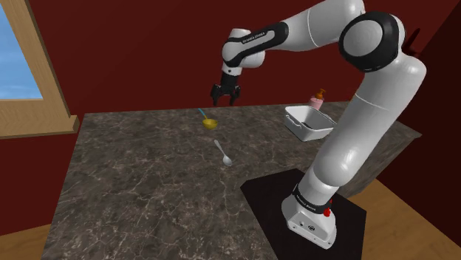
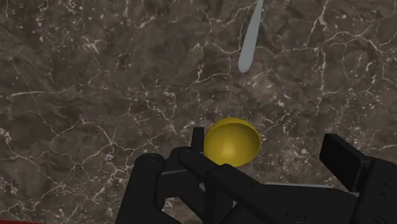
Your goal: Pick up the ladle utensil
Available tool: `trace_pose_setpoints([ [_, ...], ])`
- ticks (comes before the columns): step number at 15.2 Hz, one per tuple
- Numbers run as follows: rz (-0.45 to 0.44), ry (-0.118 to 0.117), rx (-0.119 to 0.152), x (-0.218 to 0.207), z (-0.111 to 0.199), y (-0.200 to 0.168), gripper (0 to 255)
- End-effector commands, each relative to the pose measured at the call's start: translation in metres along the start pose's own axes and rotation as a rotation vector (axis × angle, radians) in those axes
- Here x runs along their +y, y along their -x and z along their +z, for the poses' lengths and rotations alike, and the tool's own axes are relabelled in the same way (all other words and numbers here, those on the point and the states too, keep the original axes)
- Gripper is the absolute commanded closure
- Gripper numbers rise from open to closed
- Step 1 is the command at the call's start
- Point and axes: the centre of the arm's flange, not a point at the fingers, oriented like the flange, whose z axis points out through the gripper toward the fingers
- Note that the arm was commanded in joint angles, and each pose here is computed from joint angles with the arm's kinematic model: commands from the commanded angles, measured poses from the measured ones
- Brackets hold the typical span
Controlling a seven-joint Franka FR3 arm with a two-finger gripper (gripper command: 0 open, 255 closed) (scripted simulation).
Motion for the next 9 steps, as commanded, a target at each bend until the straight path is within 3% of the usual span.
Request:
trace_pose_setpoints([
  [1,0.018,-0.013,-0.004,0.004,0.018,-0.019,0],
  [9,0.091,-0.066,-0.021,0.012,0.090,-0.098,0],
])
